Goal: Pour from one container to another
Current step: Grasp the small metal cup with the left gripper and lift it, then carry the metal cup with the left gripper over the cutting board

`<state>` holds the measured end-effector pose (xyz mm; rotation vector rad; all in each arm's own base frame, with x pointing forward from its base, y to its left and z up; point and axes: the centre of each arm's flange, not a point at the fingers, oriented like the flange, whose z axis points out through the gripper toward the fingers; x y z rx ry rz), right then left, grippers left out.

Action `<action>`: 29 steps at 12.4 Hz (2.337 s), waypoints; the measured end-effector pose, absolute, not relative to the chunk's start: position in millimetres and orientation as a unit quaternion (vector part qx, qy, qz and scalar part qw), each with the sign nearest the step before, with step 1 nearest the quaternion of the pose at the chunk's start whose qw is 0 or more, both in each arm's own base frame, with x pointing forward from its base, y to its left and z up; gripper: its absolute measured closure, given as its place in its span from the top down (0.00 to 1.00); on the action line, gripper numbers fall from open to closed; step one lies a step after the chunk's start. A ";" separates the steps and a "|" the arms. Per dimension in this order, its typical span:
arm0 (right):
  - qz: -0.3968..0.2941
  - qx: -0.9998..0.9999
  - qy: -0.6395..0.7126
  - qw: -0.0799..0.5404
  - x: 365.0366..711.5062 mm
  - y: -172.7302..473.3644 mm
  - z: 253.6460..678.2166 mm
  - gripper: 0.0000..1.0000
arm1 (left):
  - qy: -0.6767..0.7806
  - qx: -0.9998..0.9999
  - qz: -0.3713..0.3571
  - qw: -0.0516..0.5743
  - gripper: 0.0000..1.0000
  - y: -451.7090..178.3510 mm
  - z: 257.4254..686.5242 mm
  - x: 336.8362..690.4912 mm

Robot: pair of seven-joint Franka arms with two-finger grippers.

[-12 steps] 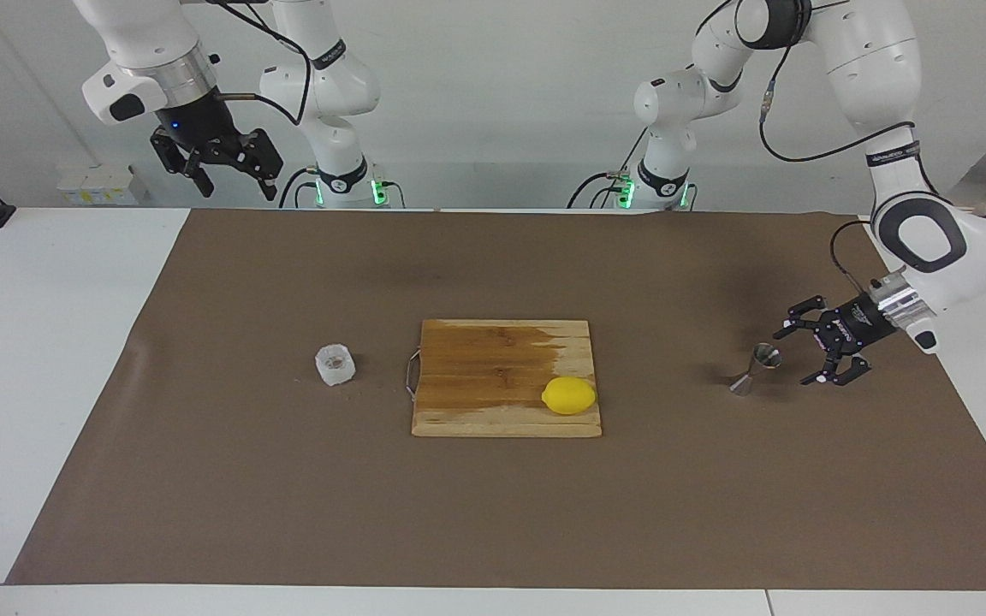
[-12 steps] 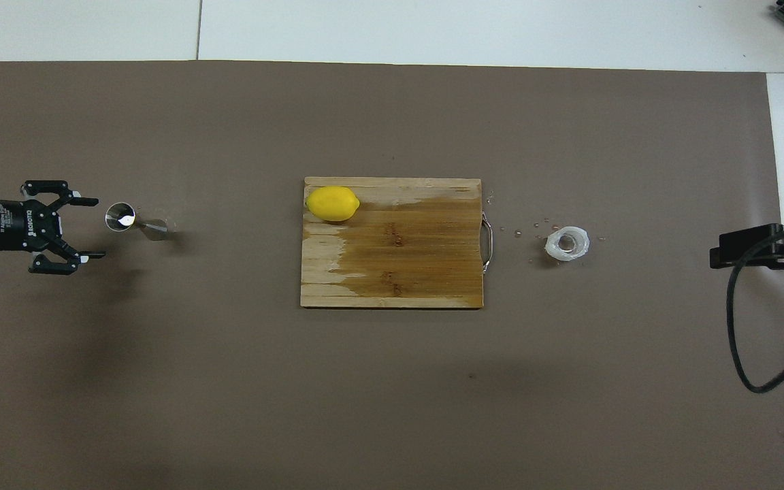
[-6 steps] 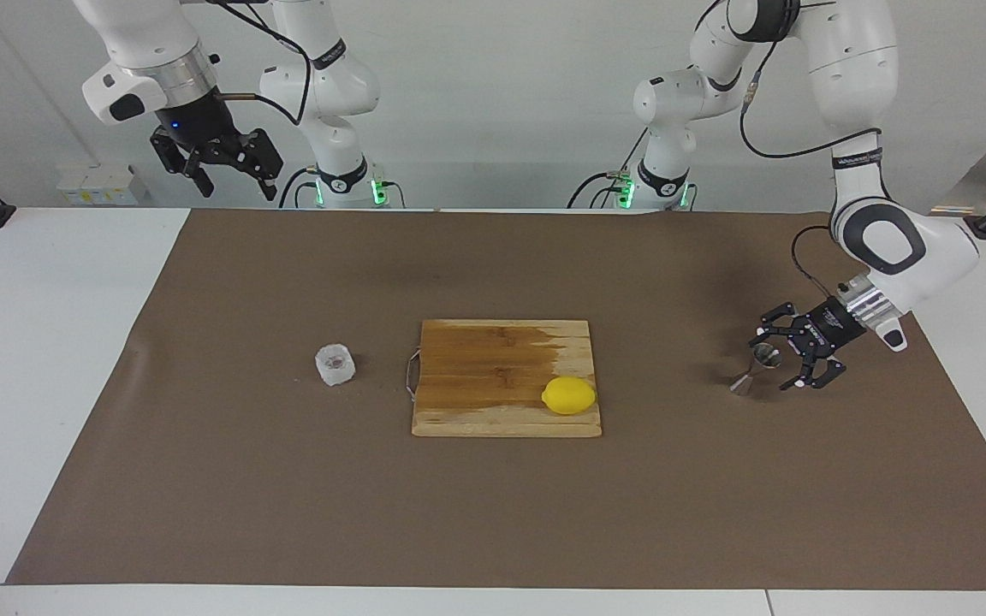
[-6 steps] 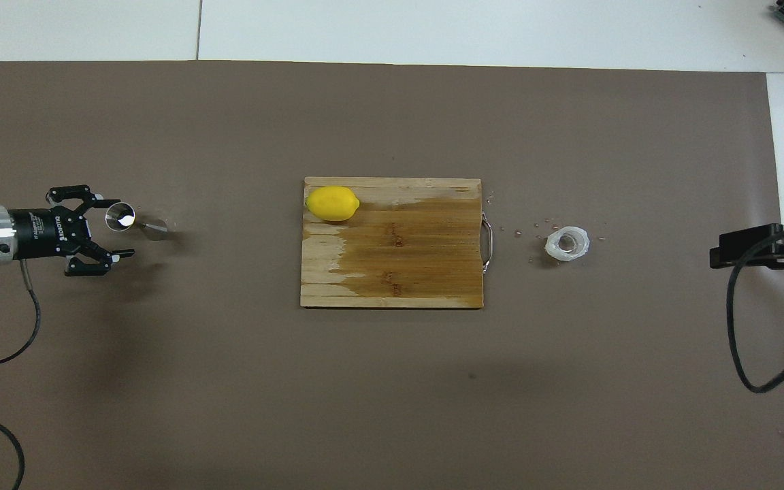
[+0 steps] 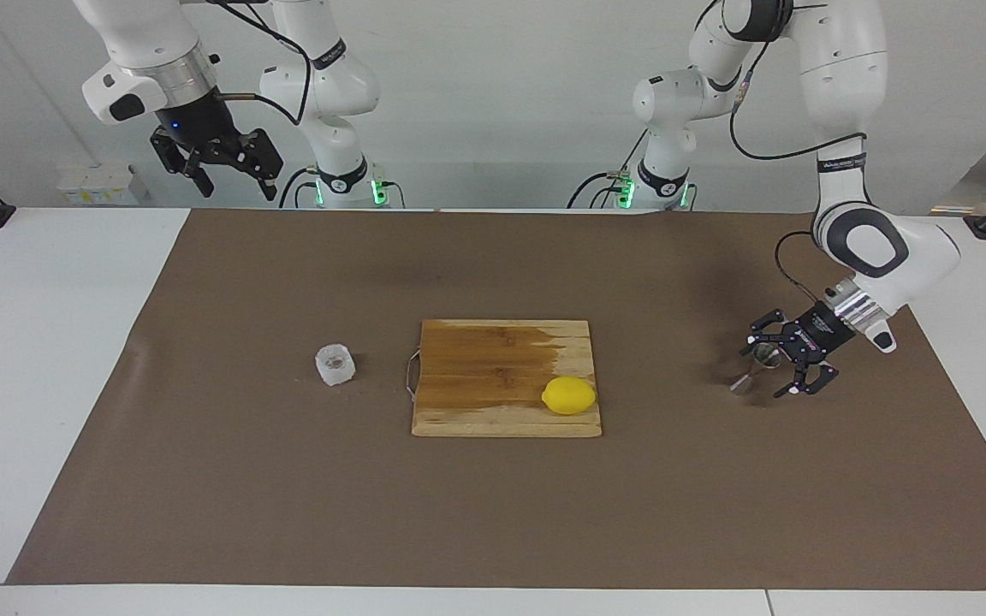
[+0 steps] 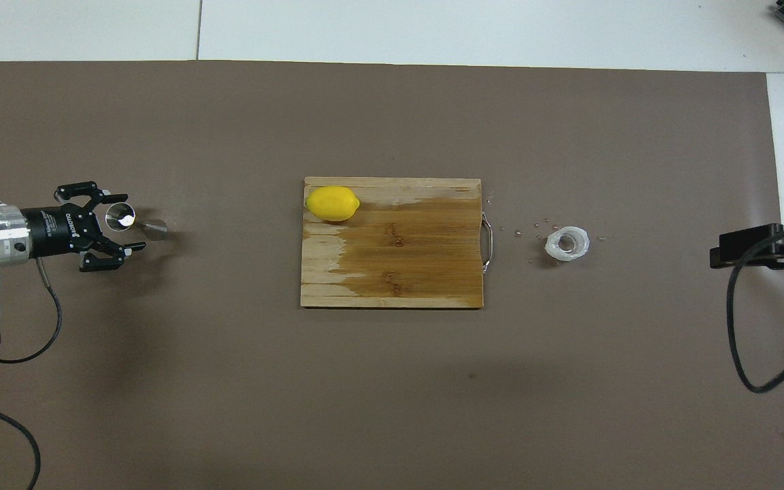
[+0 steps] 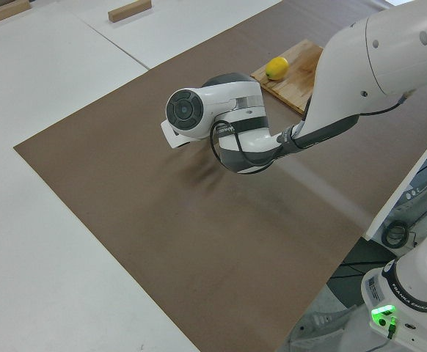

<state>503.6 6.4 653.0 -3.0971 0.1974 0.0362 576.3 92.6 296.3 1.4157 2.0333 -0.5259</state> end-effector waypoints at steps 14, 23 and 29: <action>0.012 -0.998 0.064 0.019 503.6 6.4 653.0 1.00 | 0.766 0.523 -0.199 0.317 0.18 77.1 303.0 577.3; 0.012 -0.998 0.064 0.019 503.6 6.4 653.0 1.00 | 0.736 0.545 -0.205 0.344 0.09 -9.7 367.7 584.0; 0.012 -0.998 0.064 0.019 503.6 6.4 653.0 1.00 | 0.738 0.535 -0.224 0.344 0.09 -154.4 429.9 563.7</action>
